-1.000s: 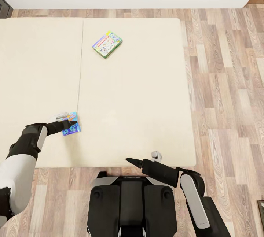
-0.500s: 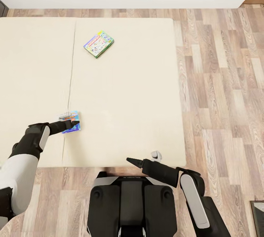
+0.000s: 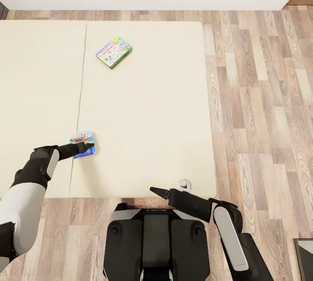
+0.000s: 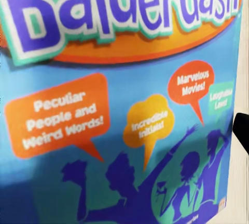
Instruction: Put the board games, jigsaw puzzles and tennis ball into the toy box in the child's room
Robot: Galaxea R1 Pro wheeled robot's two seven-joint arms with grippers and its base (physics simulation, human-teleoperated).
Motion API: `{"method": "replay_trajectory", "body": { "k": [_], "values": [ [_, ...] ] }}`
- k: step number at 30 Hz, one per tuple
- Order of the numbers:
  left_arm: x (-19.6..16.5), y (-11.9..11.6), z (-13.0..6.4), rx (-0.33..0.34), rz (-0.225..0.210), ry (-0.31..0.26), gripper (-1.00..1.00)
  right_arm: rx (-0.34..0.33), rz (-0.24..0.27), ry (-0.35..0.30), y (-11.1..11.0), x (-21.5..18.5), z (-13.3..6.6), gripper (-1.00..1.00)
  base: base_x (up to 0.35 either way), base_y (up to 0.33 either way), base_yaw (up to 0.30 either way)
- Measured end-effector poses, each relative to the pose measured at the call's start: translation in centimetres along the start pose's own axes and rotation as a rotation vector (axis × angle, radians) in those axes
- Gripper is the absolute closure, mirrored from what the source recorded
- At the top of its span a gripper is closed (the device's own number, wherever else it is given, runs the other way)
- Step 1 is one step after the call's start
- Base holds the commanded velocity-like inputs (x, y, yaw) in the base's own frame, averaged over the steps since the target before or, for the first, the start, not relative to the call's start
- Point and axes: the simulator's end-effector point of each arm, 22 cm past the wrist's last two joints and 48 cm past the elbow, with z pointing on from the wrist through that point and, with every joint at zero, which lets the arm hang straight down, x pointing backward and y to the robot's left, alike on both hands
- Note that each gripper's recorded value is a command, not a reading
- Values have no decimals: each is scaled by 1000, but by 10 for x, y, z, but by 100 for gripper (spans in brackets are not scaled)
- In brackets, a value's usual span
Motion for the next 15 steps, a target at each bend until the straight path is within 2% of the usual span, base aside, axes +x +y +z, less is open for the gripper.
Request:
{"method": "replay_trajectory", "body": {
  "k": [15],
  "values": [
    [0,0,0,0,0,-1,-100,0,0,0,0,0,0,-100,0,-143,0]
  ]
}}
